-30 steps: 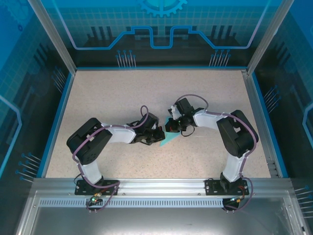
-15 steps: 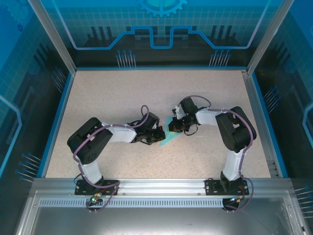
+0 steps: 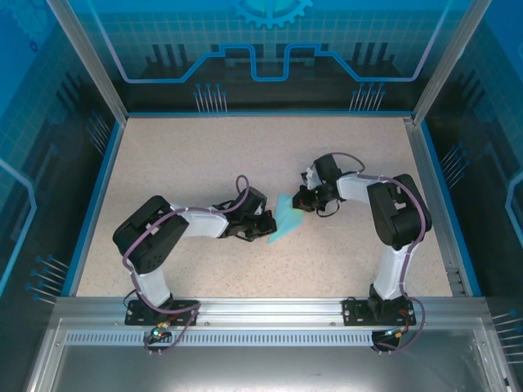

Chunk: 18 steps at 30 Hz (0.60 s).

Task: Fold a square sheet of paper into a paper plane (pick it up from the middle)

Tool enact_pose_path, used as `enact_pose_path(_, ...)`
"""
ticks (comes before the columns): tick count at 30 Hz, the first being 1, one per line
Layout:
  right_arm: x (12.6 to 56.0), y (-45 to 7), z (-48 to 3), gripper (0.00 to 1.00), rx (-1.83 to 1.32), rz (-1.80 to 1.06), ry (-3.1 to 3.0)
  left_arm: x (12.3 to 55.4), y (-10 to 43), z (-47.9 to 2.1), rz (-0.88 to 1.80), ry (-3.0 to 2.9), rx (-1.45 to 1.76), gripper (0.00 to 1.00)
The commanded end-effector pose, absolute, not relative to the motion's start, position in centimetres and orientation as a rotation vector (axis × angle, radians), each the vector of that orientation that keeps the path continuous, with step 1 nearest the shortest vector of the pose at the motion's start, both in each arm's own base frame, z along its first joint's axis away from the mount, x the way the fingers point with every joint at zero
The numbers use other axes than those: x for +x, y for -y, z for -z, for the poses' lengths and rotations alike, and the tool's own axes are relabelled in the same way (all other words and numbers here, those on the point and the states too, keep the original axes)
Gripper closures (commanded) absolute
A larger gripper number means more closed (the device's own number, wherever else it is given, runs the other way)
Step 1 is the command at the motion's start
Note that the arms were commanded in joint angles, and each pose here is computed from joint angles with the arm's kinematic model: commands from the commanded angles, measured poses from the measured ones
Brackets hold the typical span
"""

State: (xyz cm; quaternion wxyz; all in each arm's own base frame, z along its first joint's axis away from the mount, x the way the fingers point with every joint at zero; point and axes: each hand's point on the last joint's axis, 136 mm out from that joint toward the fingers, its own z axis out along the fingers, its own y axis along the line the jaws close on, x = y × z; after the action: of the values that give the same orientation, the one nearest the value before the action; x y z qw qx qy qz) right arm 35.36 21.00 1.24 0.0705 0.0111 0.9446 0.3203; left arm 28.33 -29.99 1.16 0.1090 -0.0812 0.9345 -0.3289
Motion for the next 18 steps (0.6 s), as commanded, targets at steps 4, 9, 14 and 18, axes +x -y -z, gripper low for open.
enact_pose_path(4, 39.5, -17.1, -0.6, 0.98, 0.161, -0.783, -2.805, 22.9, 26.1, 4.7, 0.694, -3.037, -0.261, 1.00)
enact_pose_path(9, 40.8, -16.7, -1.4, 0.98, 0.174, -0.766, -2.789, 22.8, 26.1, 4.8, 0.691, -3.041, -0.255, 1.00)
enact_pose_path(14, 41.0, -17.2, -4.1, 0.97, 0.137, -0.802, -2.726, 22.8, 26.1, 4.8, 0.687, -3.042, -0.259, 1.00)
enact_pose_path(18, 39.5, -18.1, -6.8, 0.96, 0.067, -0.836, -2.661, 22.9, 26.1, 4.8, 0.685, -3.042, -0.260, 1.00)
